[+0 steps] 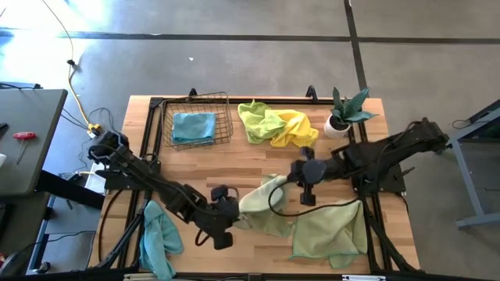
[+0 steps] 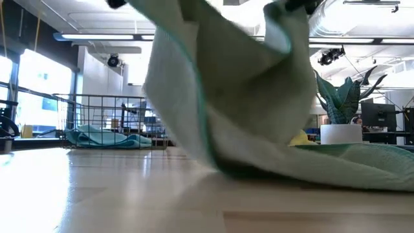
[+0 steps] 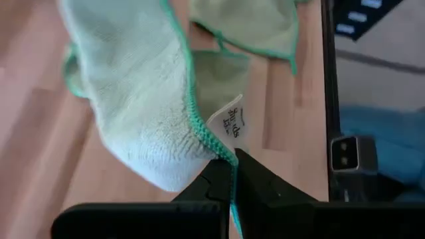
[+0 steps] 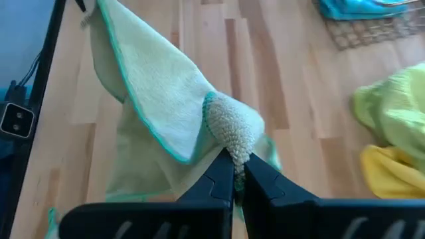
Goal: Fold microfiber towels
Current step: Fold the left green towel
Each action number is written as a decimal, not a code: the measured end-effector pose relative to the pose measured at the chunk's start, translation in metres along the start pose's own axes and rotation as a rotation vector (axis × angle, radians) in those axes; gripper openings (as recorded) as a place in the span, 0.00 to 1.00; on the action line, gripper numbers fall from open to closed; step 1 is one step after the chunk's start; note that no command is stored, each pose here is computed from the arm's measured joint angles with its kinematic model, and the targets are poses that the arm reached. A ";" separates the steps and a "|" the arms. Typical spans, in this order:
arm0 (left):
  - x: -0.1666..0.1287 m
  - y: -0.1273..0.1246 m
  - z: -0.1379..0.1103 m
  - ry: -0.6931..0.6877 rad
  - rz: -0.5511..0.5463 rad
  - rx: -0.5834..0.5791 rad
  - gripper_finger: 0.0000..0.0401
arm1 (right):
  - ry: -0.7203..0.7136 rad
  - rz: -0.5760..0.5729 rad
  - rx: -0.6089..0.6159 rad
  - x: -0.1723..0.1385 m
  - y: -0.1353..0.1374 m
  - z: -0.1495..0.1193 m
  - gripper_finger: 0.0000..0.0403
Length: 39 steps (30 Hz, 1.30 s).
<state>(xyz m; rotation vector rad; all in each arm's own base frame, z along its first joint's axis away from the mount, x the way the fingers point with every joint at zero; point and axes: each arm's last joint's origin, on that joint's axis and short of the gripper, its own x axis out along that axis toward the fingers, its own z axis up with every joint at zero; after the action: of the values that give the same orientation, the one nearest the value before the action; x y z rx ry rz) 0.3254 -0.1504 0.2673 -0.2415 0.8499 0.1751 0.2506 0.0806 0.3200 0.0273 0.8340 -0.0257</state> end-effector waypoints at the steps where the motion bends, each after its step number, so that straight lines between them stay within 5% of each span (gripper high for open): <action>1: 0.004 0.000 -0.002 0.018 0.008 0.007 0.00 | -0.010 0.008 -0.005 0.007 0.002 -0.005 0.00; 9: 0.037 -0.003 -0.018 0.128 0.049 0.038 0.00 | -0.102 0.077 0.048 0.062 0.015 -0.059 0.00; 18: 0.059 0.000 -0.024 0.172 0.086 0.033 0.00 | -0.094 0.098 0.236 0.086 0.009 -0.101 0.01; 30: 0.059 0.001 -0.025 0.196 0.083 0.028 0.00 | -0.141 0.147 -0.056 0.076 0.018 -0.083 0.40; 35: 0.059 0.001 -0.026 0.217 0.057 0.025 0.00 | -0.098 0.111 -0.311 0.066 0.019 -0.070 0.45; 39: 0.059 0.001 -0.026 0.217 0.058 0.025 0.00 | -0.101 0.104 -0.346 0.070 0.019 -0.073 0.45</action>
<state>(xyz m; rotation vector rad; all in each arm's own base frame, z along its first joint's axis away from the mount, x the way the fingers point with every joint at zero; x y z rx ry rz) 0.3446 -0.1536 0.2064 -0.2153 1.0746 0.1943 0.2443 0.1009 0.2191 -0.2545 0.7264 0.2141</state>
